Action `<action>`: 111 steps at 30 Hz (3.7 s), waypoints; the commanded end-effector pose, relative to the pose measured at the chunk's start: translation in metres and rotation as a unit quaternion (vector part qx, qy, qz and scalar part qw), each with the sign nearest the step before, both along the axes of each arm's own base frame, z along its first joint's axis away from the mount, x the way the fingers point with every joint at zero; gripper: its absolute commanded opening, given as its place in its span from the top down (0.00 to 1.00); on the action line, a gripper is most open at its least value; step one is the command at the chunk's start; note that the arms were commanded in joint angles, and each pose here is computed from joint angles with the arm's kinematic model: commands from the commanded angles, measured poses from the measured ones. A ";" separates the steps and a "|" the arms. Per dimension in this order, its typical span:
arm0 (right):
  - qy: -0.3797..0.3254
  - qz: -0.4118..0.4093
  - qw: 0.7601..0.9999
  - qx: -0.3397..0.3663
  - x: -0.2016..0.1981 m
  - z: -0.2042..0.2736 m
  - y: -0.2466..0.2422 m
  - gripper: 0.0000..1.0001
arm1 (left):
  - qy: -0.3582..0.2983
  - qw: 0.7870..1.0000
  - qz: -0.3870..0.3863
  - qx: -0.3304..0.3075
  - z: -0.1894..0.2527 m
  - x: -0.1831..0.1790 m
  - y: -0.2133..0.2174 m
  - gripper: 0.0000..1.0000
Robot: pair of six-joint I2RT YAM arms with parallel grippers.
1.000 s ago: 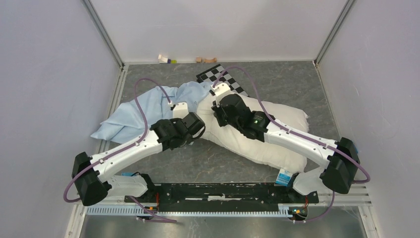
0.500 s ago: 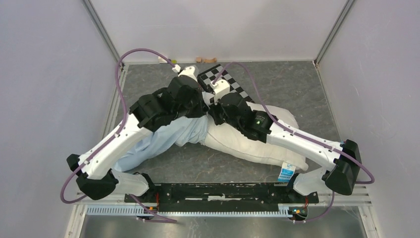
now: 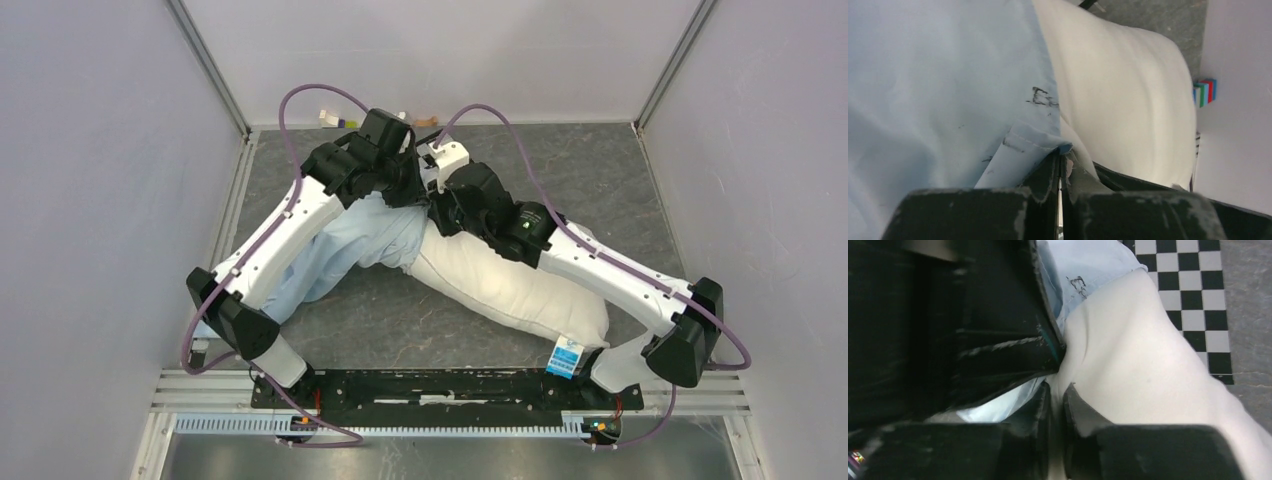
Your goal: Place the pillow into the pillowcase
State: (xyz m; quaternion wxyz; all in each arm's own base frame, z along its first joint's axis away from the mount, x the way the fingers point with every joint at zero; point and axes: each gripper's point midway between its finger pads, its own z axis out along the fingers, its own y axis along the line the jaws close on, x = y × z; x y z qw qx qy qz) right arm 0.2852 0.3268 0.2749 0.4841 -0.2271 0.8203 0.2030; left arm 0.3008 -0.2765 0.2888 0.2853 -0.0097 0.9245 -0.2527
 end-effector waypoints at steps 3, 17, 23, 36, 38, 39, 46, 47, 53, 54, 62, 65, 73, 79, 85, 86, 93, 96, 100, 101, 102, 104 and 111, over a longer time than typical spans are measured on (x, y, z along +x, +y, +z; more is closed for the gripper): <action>-0.068 0.079 0.991 0.084 -0.023 0.055 0.026 0.45 | 0.013 0.996 0.074 -0.039 -0.050 0.036 0.002 0.98; -0.204 0.067 0.967 -0.136 -0.092 -0.021 -0.026 0.02 | 0.006 0.996 0.076 -0.044 -0.052 0.024 0.011 0.98; -0.223 0.046 0.942 -0.246 -0.104 -0.074 -0.039 0.02 | 0.006 0.997 0.068 -0.046 -0.053 0.022 0.010 0.98; -0.268 -0.053 0.943 -0.189 -0.058 0.050 -0.045 1.00 | -0.089 0.994 -0.013 -0.063 0.031 -0.007 -0.001 0.98; -0.260 -0.005 0.955 -0.141 -0.066 0.096 -0.024 1.00 | -0.116 0.991 -0.032 -0.052 0.052 -0.017 -0.004 0.98; -0.254 0.023 0.959 -0.122 -0.073 0.111 -0.015 1.00 | -0.135 0.990 -0.030 -0.040 0.063 -0.018 -0.003 0.98; -0.206 0.018 0.977 -0.057 -0.051 0.123 -0.025 1.00 | -0.179 0.980 -0.046 -0.074 0.113 -0.040 -0.020 0.98; -0.188 0.017 0.981 -0.046 -0.044 0.106 -0.030 1.00 | -0.179 0.980 -0.048 -0.078 0.116 -0.041 -0.024 0.98; -0.080 0.016 0.997 0.012 0.003 0.000 -0.051 1.00 | -0.142 0.983 -0.078 -0.080 0.089 -0.045 -0.062 0.98; -0.069 0.012 0.997 0.020 0.009 -0.014 -0.056 1.00 | -0.137 0.985 -0.078 -0.074 0.080 -0.043 -0.066 0.98; -0.019 -0.038 0.999 0.032 0.045 -0.069 -0.087 1.00 | -0.147 0.989 -0.031 0.006 0.038 -0.018 -0.051 0.40; -0.018 -0.041 0.999 0.025 0.052 -0.072 -0.088 1.00 | -0.183 0.981 0.015 0.056 0.040 -0.012 -0.015 0.22; -0.019 -0.048 0.998 0.021 0.059 -0.069 -0.095 1.00 | -0.180 0.954 0.074 0.227 -0.041 -0.016 0.067 0.10; -0.025 -0.027 0.999 0.039 0.055 -0.056 -0.088 1.00 | -0.191 0.939 0.089 0.273 -0.082 -0.009 0.083 0.04; -0.029 -0.022 0.998 0.046 0.054 -0.052 -0.086 1.00 | -0.202 0.893 0.171 0.364 -0.096 0.017 0.115 0.06; -0.030 -0.022 0.998 0.047 0.054 -0.051 -0.086 1.00 | -0.203 0.887 0.187 0.371 -0.094 0.023 0.122 0.09; -0.035 -0.021 0.998 0.055 0.055 -0.043 -0.084 1.00 | -0.220 0.889 0.150 0.372 -0.061 0.035 0.113 0.95; -0.028 -0.021 0.997 0.066 0.059 -0.037 -0.078 1.00 | -0.264 0.913 0.033 0.309 -0.009 0.003 0.048 0.98; -0.013 -0.023 0.994 0.107 0.067 -0.029 -0.061 1.00 | -0.273 0.947 -0.108 0.132 0.063 -0.054 -0.044 0.98; -0.009 -0.024 0.992 0.121 0.070 -0.027 -0.056 1.00 | -0.263 0.952 -0.124 0.095 0.071 -0.062 -0.057 0.98; -0.013 -0.024 0.990 0.136 0.074 -0.021 -0.052 1.00 | -0.254 0.957 -0.129 0.064 0.079 -0.067 -0.066 0.98; -0.009 -0.024 0.990 0.139 0.084 -0.019 -0.044 1.00 | -0.236 0.962 -0.138 0.028 0.083 -0.074 -0.080 0.98; -0.007 -0.026 0.990 0.138 0.099 -0.022 -0.035 1.00 | -0.097 0.993 -0.011 0.062 -0.014 -0.021 -0.031 0.98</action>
